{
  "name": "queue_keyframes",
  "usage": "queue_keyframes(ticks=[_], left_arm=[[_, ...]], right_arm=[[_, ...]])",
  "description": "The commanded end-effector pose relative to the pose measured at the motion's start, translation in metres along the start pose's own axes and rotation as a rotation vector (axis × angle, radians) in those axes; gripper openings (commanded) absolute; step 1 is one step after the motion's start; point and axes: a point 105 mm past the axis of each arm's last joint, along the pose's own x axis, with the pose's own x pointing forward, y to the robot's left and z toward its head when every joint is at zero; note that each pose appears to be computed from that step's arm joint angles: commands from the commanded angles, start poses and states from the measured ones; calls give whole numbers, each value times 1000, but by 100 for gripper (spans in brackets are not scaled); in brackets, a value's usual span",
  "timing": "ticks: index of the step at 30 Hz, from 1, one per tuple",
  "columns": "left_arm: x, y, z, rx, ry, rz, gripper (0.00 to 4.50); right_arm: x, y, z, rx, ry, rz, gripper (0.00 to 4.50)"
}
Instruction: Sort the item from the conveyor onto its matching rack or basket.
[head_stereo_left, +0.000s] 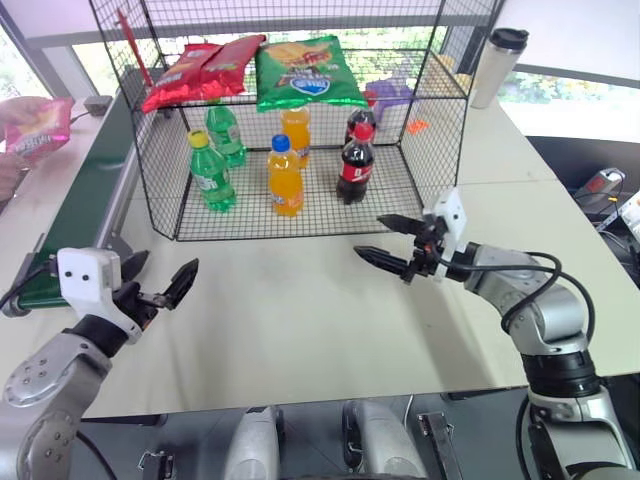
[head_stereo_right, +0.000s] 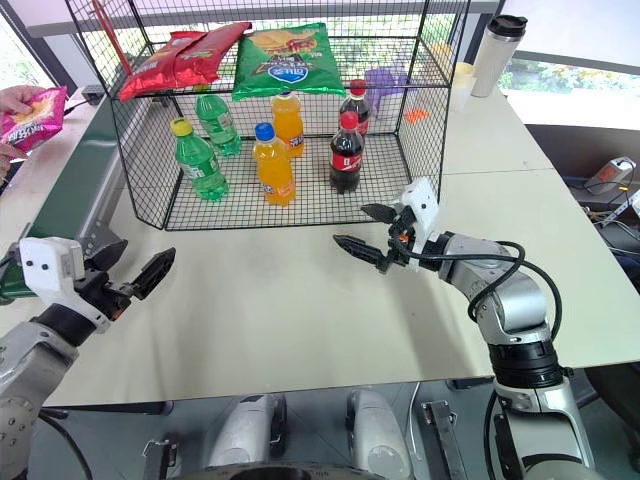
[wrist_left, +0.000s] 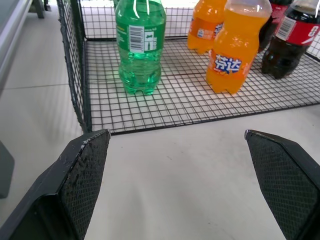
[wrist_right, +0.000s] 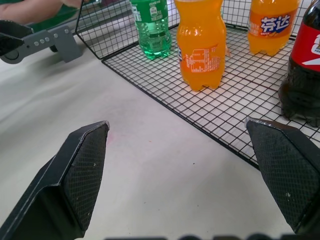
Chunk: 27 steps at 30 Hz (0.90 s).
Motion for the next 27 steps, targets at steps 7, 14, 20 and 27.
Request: queue_keyframes(ticks=[7, 14, 20, 27], left_arm=[[-1, -5, 12, 35, -41, -10, 447], [-2, -1, 15, 45, -43, -4, 447], [1, 1, 18, 59, -47, -1, 447], [2, 2, 20, 68, -55, 1, 447]], right_arm=[[3, -2, 13, -56, -41, 3, 450], [2, -5, 14, -60, -49, -7, 450], [4, -4, 13, -61, -57, -16, 450], [5, -4, 12, -68, -63, -19, 450]])
